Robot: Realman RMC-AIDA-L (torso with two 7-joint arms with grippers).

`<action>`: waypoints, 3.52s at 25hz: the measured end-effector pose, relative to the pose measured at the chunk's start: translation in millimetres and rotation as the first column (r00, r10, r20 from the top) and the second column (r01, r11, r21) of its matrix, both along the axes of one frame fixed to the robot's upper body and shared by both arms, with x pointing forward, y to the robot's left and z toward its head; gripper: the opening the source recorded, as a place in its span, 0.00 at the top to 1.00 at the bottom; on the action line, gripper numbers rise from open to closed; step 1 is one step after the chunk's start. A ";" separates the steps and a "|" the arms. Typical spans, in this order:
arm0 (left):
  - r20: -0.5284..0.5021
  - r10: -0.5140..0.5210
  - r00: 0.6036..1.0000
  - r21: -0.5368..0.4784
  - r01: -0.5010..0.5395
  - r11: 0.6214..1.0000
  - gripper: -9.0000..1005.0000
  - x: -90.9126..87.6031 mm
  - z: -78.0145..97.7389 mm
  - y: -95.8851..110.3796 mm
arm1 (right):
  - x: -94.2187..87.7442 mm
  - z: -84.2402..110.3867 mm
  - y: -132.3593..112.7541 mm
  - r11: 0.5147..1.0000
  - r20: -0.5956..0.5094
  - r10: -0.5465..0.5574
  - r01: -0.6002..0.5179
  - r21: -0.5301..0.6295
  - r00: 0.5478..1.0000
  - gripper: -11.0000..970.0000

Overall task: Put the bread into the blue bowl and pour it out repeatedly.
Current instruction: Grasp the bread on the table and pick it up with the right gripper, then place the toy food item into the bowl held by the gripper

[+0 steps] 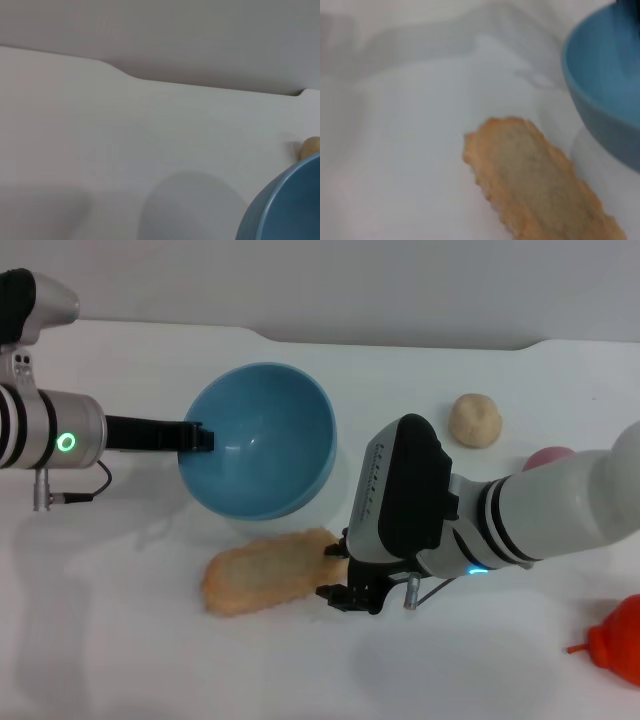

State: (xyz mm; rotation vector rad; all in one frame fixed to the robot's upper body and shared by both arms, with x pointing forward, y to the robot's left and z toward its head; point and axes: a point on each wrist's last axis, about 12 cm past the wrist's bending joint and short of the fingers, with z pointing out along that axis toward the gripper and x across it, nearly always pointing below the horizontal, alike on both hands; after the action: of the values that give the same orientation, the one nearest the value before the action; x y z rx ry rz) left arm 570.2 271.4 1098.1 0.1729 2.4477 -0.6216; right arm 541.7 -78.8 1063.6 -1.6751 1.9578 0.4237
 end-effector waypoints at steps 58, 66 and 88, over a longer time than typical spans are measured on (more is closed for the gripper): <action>-0.093 0.011 0.996 0.037 -0.008 0.999 0.99 0.5 -26.4 3.0 | 3.9 89.7 -142.0 0.835 -0.080 -0.284 0.288 0.469 0.955 0.90; -0.199 -0.133 0.971 0.075 0.150 0.986 0.99 1.0 -33.8 -32.9 | 0.8 106.7 -123.1 0.831 0.000 -0.187 0.158 0.533 0.982 0.92; -0.143 -0.347 0.927 -0.003 0.350 0.937 0.99 8.9 3.0 -106.8 | -2.1 55.4 -112.8 0.835 -0.152 -0.206 0.255 0.488 0.967 0.91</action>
State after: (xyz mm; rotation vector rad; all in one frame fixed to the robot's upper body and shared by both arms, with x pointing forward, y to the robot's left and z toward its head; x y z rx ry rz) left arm 579.1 164.6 1101.1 0.6040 2.5830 -0.7807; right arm 539.6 -191.6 1119.0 -1.0873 1.8696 0.8509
